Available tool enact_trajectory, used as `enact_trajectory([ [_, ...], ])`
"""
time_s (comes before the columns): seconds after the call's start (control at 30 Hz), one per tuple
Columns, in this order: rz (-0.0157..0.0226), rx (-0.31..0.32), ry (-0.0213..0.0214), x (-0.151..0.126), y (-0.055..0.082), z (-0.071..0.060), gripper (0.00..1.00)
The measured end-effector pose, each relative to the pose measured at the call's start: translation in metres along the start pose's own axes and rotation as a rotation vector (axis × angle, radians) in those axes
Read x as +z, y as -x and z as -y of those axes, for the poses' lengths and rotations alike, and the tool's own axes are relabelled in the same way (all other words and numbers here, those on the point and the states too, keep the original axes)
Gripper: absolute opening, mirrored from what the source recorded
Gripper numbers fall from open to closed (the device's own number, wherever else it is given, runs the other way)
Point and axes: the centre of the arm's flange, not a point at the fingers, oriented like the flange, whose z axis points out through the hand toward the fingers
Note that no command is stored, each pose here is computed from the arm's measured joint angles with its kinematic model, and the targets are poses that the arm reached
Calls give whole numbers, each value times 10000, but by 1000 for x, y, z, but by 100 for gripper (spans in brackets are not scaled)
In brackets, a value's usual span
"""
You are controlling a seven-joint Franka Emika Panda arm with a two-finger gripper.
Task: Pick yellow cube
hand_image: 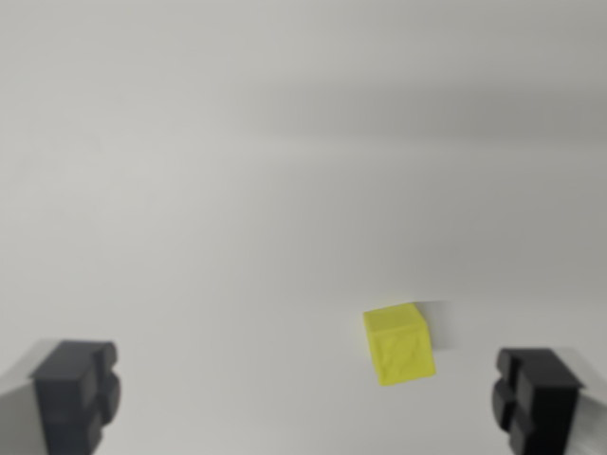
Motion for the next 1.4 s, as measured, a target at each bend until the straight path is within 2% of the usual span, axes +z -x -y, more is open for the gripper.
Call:
enact_trajectory([
  [0.2, 9, -48, 10, 1, 0, -1, 100],
  [1.4, 258, -830, 34, 86, 15, -56, 100],
])
